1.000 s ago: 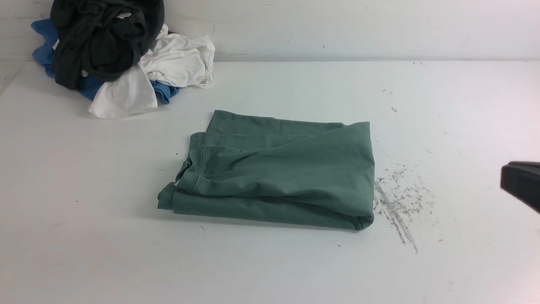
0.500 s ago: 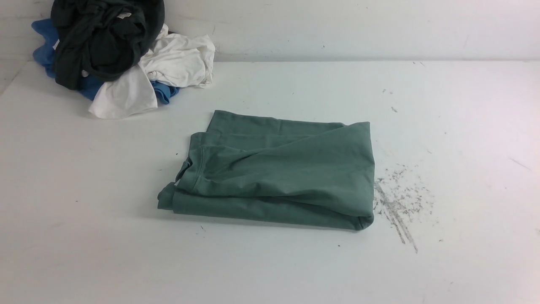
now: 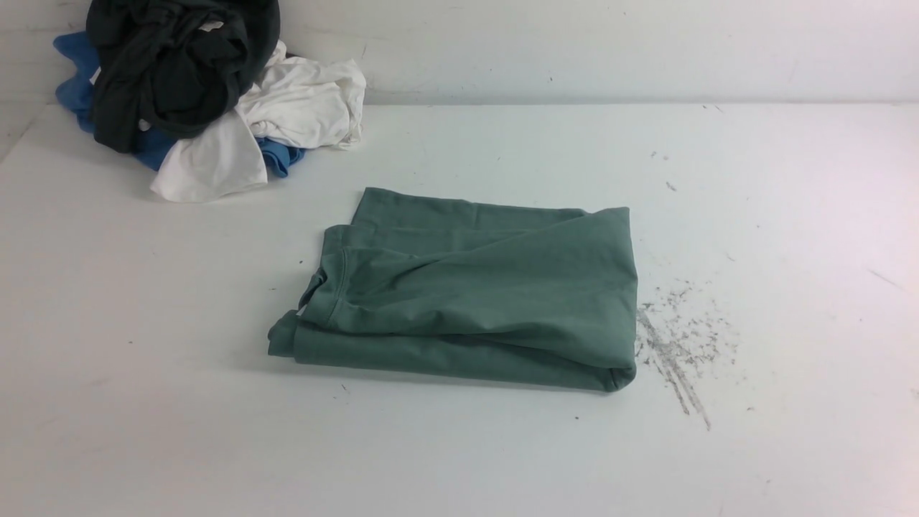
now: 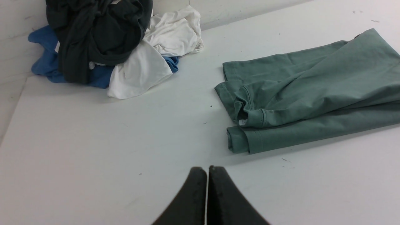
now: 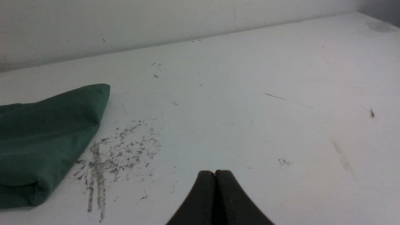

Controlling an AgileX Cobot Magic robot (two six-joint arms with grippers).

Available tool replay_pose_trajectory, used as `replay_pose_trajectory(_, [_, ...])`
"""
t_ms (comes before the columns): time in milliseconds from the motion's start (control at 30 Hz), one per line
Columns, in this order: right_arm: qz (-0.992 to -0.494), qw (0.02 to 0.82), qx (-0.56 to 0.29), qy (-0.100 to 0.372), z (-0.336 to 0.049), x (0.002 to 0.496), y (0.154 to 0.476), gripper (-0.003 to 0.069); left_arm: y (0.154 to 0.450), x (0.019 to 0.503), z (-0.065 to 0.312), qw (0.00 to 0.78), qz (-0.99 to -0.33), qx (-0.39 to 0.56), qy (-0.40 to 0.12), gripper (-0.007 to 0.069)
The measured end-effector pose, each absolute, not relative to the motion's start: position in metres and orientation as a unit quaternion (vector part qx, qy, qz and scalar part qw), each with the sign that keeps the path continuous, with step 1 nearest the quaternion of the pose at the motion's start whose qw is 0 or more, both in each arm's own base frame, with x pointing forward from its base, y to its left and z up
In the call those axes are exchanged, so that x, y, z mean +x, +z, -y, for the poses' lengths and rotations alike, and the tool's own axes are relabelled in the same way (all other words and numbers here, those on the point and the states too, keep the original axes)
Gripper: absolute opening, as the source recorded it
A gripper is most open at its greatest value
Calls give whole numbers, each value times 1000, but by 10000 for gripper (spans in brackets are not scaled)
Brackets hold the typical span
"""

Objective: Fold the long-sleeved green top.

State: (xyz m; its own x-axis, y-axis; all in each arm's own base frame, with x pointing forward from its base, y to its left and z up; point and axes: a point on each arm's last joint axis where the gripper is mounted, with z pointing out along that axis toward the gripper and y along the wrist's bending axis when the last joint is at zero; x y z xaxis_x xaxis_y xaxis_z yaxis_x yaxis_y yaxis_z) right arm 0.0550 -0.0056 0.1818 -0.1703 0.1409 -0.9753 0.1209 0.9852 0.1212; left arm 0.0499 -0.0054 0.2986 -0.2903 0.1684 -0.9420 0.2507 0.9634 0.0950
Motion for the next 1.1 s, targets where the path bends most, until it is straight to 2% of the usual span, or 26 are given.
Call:
replay_pose_trajectory(800, [-765,638,86,8,6,55,182,-14,299,50,4,583,-801,133,-26,-7])
replay_pose_trajectory(900, [-766,637,86,8,6,55,182,-14,301,50,7,590,-796,124,-50,-7])
replay_pose_trajectory(1100, [-766,637,89,11,6,55,182,-14,308,53,10,629,-765,122,-67,-7])
